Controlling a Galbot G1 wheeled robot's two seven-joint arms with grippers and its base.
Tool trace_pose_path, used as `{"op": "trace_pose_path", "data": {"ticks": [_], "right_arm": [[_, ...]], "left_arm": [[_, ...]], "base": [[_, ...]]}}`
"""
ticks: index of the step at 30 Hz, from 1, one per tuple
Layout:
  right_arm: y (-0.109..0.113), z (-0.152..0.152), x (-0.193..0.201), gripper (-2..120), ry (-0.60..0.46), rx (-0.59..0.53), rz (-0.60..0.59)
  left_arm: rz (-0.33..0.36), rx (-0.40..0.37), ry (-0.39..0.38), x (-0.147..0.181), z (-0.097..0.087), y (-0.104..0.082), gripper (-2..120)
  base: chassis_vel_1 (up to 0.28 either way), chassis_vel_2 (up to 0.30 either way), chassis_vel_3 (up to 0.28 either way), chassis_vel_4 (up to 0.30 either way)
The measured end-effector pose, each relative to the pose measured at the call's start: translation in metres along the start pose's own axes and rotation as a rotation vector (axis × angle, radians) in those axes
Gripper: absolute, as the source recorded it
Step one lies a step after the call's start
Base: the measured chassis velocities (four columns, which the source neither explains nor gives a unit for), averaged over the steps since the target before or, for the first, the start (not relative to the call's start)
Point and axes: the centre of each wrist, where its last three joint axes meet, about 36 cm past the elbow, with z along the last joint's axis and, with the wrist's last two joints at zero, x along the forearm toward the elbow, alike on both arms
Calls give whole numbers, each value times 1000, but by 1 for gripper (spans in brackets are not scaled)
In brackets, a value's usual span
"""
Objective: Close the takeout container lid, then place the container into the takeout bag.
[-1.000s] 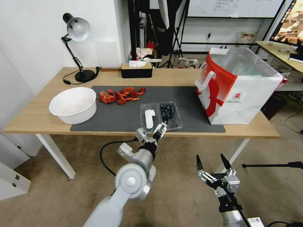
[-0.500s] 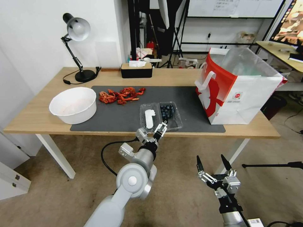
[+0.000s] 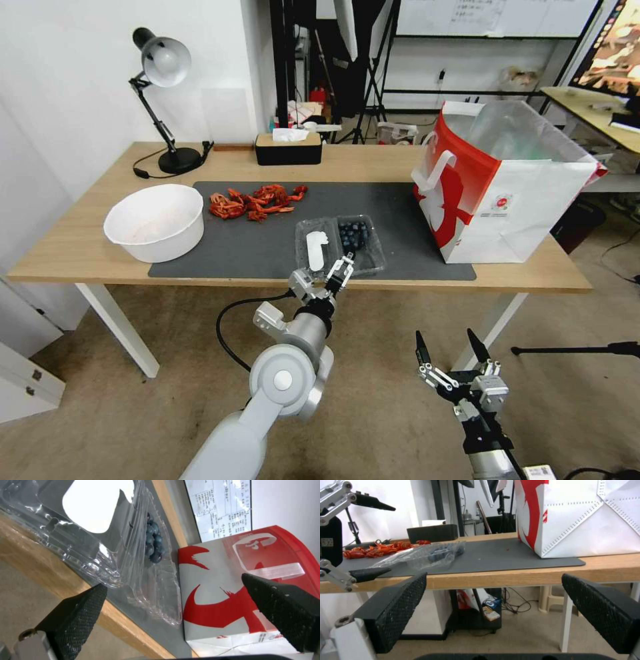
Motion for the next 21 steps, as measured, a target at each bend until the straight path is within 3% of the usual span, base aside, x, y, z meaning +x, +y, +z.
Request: {"op": "trace_pose_path", "data": {"ticks": [21], "right_arm": [[2,1,2,100,4,-5,11]], "left_arm": [[-8,-3,-17,-11,-1,2,100]], "base": [[0,0,0,0]]}}
